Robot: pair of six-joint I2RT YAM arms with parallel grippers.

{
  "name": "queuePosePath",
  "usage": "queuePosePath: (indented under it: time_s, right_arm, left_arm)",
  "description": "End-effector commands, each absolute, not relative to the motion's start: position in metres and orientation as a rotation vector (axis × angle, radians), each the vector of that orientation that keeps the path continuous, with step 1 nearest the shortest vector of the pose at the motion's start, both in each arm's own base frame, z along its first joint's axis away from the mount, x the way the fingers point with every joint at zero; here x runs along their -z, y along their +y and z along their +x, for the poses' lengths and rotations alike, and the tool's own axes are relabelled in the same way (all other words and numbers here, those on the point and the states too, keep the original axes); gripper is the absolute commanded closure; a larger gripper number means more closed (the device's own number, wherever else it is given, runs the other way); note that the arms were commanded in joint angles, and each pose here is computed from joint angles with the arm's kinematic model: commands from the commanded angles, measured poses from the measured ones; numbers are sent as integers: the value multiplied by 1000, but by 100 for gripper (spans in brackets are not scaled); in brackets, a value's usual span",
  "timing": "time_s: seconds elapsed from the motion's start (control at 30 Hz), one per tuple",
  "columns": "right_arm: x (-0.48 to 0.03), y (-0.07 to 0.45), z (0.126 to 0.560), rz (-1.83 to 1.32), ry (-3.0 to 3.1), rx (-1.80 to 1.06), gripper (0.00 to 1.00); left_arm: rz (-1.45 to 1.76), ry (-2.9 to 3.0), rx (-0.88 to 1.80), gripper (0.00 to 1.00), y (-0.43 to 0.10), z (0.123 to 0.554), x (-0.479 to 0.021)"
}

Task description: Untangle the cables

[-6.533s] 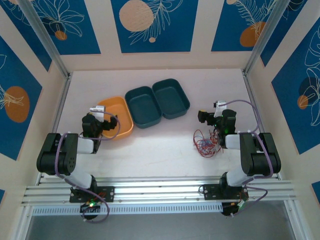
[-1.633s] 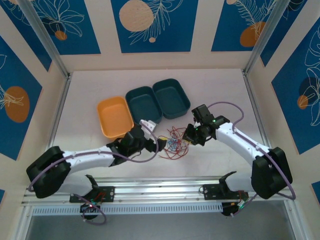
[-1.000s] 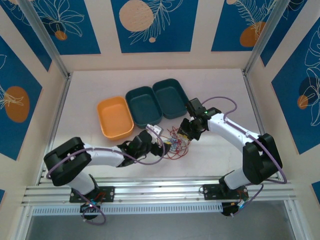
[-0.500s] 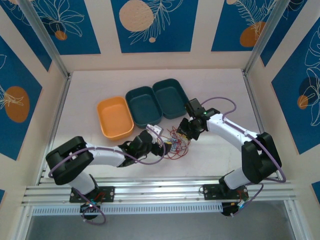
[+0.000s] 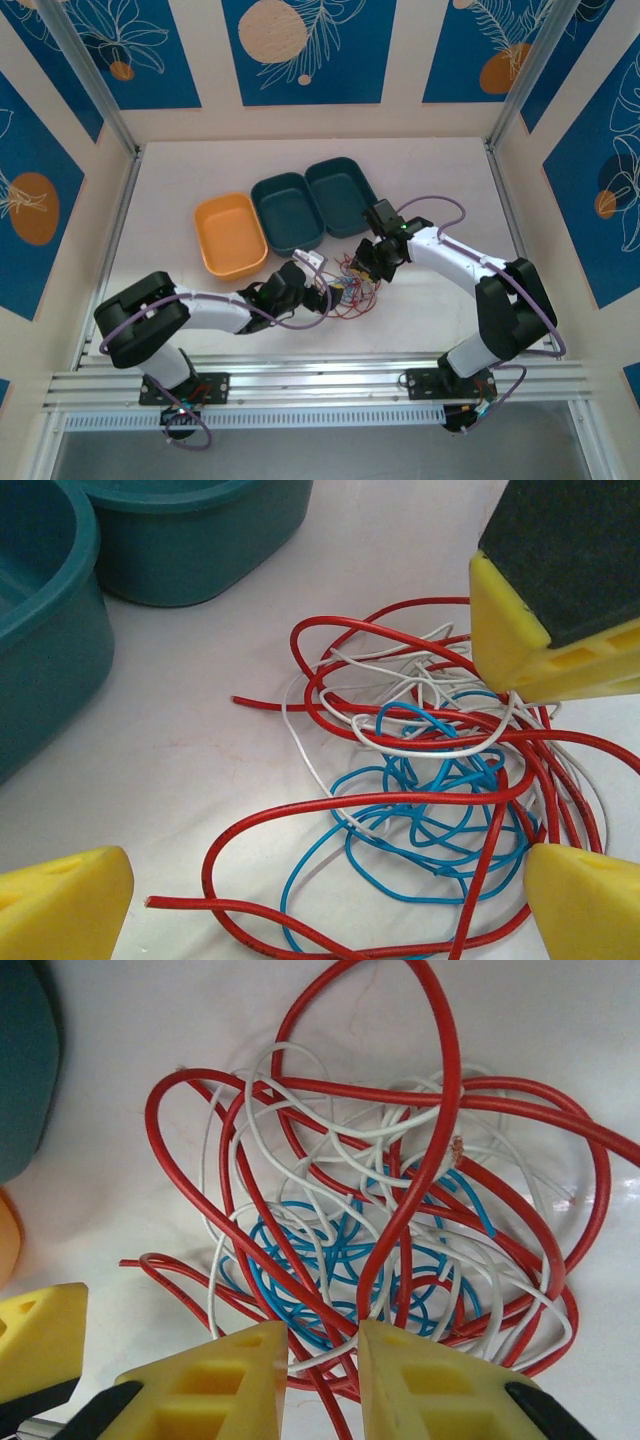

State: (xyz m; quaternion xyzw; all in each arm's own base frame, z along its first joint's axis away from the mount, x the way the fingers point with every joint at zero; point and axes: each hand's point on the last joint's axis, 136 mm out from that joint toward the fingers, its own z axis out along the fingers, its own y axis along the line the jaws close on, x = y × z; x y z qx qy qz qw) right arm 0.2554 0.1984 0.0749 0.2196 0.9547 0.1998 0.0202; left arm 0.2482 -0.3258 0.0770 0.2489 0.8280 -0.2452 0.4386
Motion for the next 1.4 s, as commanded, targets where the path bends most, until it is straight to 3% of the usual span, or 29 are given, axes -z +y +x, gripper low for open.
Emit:
queuePosePath:
  time_s: [0.0,0.87,1.07,1.37]
  right_arm:
    - [-82,194,247,673,2981,-572,74]
    - [-70,201,249,698,2988,-586,74]
    - [-71,202,251,693,2981,-592,83]
    - [-83,196,254,667,2952,-556,89]
  left_arm:
    - [605,2040,616,0,-332,250,-82]
    - [606,2050,623,2,-333,250,-79]
    - [609,2052,622,2,-334,250,-78]
    - [613,2052,622,2,-335,250,-78]
